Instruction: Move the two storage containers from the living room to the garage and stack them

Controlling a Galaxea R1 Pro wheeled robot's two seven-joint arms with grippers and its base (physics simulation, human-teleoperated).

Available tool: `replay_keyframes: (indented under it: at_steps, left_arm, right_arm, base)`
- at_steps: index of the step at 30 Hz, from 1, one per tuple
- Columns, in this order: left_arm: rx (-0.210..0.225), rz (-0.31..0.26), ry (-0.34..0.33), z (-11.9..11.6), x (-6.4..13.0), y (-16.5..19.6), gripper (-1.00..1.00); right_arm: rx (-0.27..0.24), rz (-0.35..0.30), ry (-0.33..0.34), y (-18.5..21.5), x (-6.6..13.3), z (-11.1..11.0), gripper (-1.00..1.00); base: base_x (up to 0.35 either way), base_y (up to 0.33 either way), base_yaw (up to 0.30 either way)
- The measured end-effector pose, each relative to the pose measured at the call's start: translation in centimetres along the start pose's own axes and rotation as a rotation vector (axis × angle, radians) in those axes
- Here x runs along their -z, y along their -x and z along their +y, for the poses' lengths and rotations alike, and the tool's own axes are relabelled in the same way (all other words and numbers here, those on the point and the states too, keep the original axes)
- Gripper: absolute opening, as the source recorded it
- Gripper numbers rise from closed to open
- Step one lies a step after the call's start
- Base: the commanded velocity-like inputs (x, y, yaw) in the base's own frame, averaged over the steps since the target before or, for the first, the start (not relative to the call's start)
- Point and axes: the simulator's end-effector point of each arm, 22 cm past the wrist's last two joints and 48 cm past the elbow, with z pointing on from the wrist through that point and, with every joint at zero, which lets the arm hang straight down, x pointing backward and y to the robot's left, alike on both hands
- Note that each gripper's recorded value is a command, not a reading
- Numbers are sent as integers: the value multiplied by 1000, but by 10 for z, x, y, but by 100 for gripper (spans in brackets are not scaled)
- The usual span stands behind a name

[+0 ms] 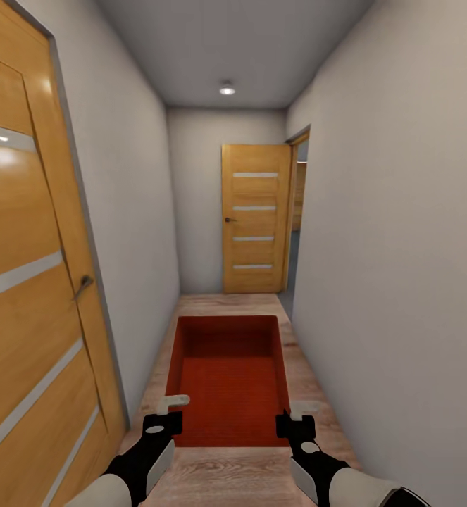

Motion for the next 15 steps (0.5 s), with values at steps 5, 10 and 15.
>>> replay_keyframes:
  at_steps: [5,10,15]
  left_arm:
    - [0,-1,0,0,0,0,-100]
    - [1,0,0,0,0,0,-100]
    - [1,0,1,0,0,0,-100]
  right_arm:
    - [0,-1,0,0,0,0,-100]
    - [1,0,0,0,0,0,-100]
    - [0,-1,1,0,0,0,-100]
  base:
    - [326,0,0]
    - [326,0,0]
    - [326,0,0]
